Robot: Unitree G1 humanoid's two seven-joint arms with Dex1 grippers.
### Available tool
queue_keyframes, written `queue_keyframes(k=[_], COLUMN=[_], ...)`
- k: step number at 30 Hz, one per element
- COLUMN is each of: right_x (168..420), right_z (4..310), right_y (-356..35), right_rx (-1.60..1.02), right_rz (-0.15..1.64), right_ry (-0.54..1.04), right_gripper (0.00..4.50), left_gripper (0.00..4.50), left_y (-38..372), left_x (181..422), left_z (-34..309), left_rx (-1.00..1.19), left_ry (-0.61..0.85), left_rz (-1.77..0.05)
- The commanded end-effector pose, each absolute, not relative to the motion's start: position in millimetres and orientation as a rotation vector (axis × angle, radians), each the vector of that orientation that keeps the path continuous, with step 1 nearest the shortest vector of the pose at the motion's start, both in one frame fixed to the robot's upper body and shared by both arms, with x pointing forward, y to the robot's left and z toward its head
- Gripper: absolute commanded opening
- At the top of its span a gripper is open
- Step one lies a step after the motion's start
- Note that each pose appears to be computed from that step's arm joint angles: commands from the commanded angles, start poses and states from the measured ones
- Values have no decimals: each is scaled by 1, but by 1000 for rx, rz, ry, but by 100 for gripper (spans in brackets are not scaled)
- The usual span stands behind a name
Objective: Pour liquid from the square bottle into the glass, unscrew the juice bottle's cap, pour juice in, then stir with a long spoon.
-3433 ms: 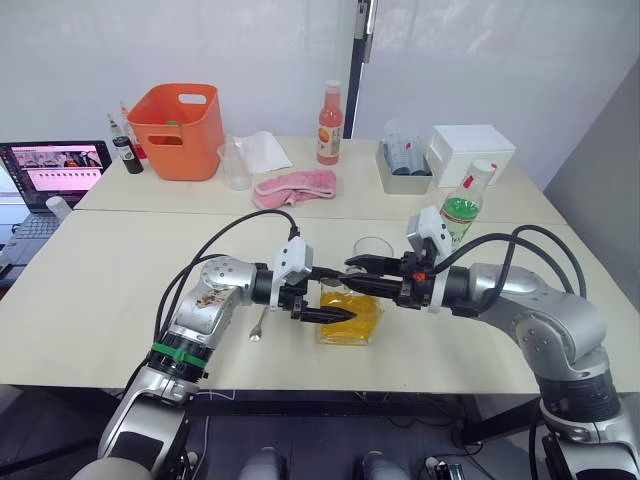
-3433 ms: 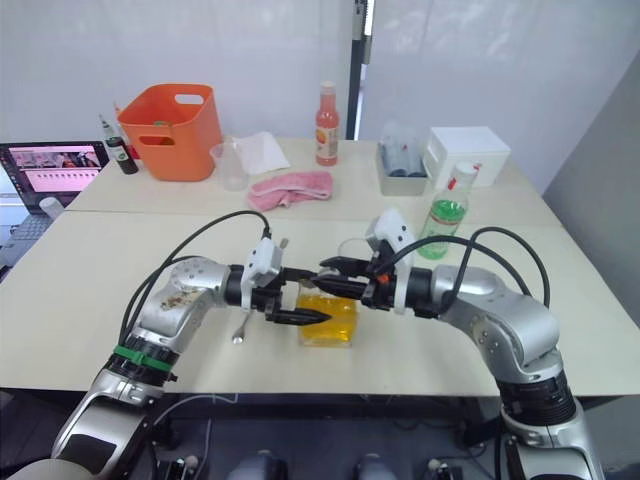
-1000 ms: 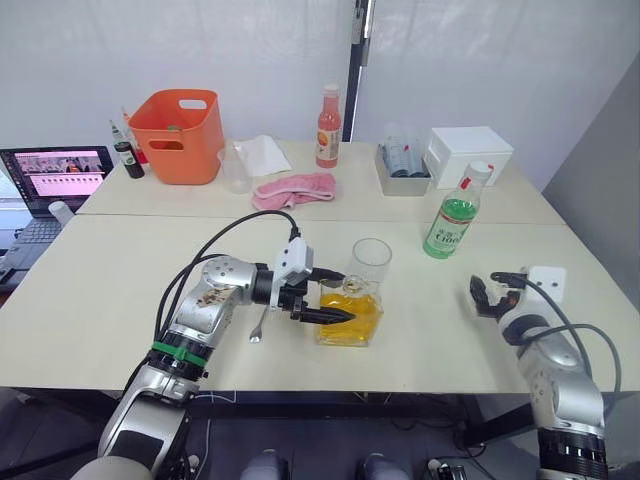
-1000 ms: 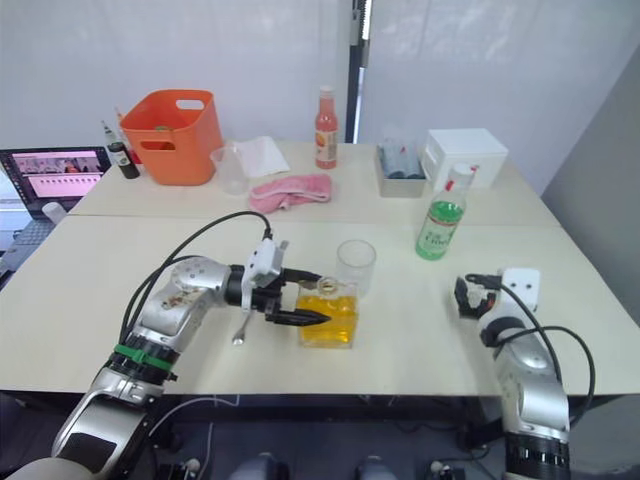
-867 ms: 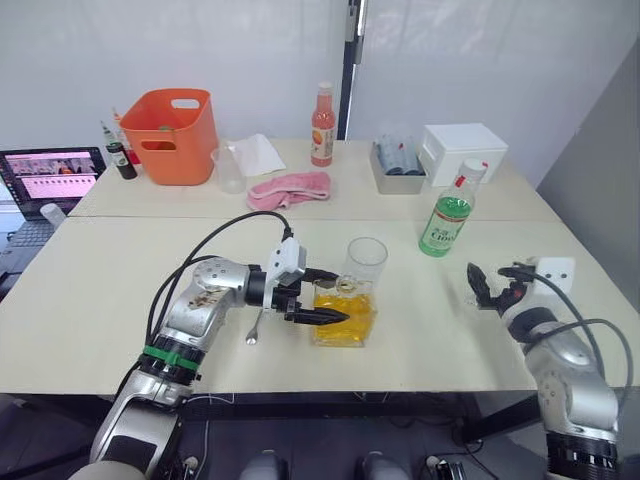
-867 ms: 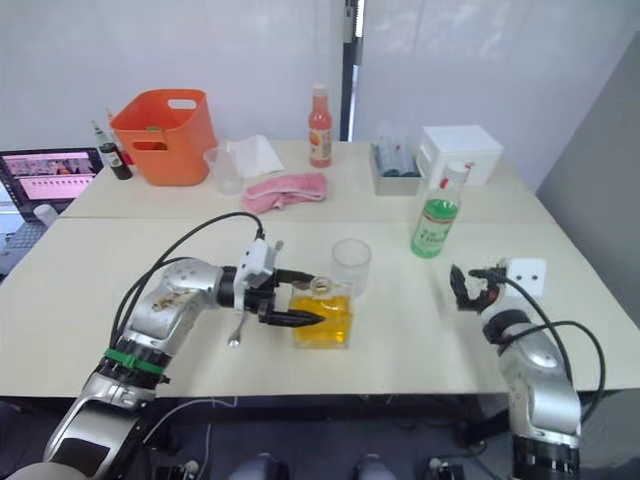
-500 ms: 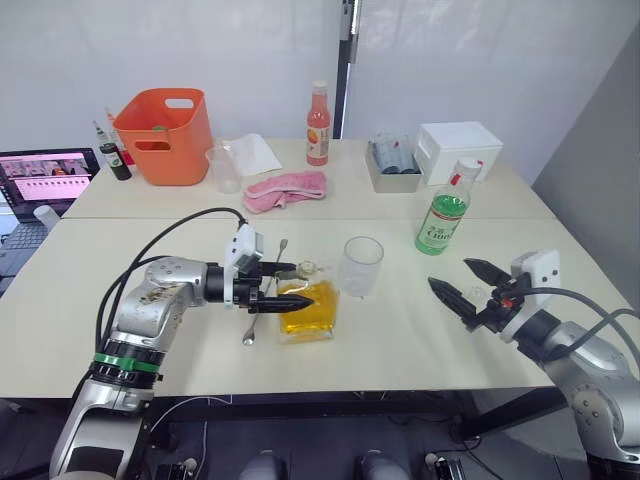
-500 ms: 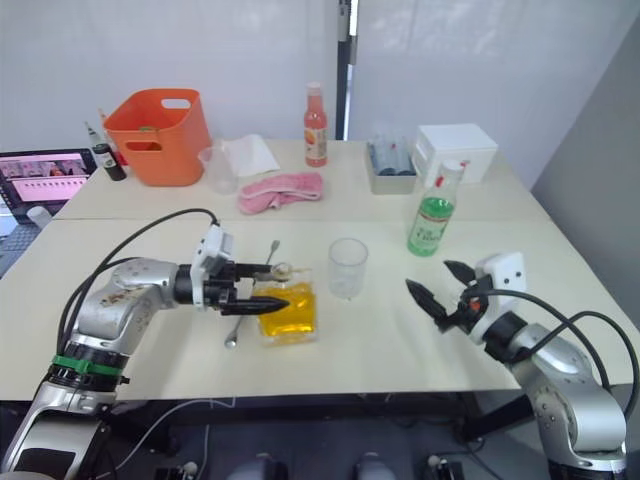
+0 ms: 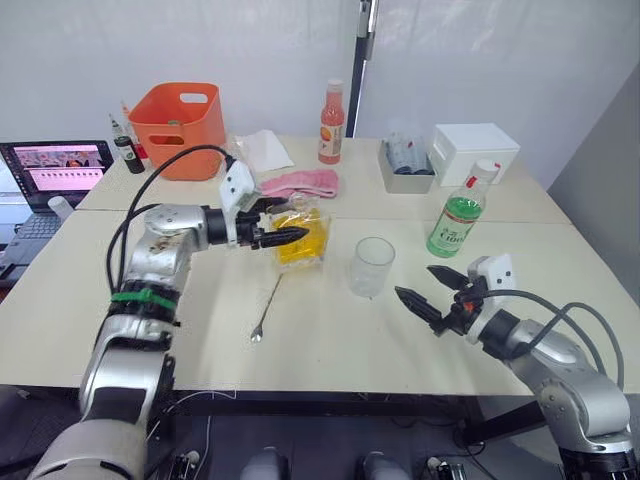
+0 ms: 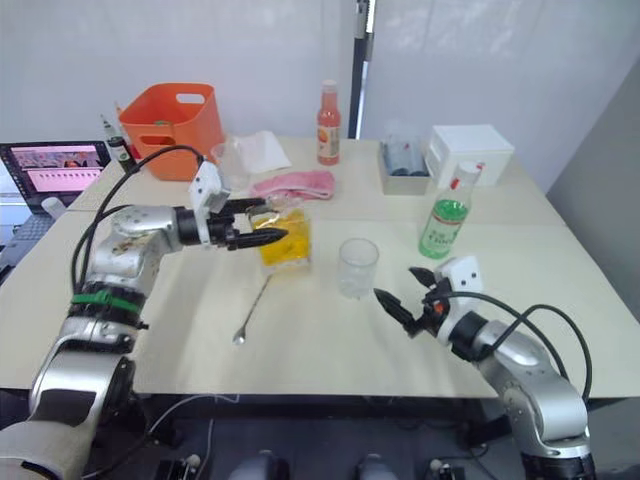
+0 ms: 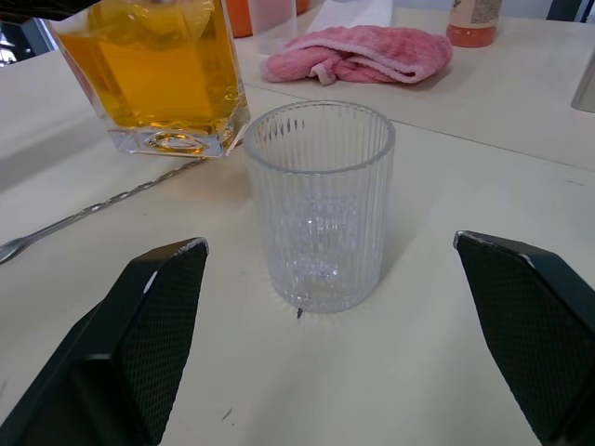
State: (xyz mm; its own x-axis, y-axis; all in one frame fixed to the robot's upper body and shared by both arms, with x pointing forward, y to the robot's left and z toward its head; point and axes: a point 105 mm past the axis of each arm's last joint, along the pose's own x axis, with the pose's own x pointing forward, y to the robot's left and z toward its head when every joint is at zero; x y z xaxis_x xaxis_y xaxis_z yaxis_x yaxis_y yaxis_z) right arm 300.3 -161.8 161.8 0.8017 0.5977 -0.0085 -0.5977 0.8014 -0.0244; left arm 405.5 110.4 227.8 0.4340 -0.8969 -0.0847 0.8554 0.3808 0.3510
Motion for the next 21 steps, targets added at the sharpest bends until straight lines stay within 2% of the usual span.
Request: queue_keyframes(k=[1, 7, 21], right_x=[298, 294, 285], right_z=[173, 178, 186], right_y=[-156, -147, -139], right_rx=[-27, -3, 16], right_rz=[651, 665, 665], right_ry=[-43, -74, -126], right_gripper=[450, 450, 450], left_gripper=[283, 283, 283], left_y=[92, 60, 24], left_x=[414, 424, 420], left_z=[265, 272, 268], left_rx=[474, 599, 858], left_ry=[-312, -414, -580], left_rz=[-1082, -1032, -972])
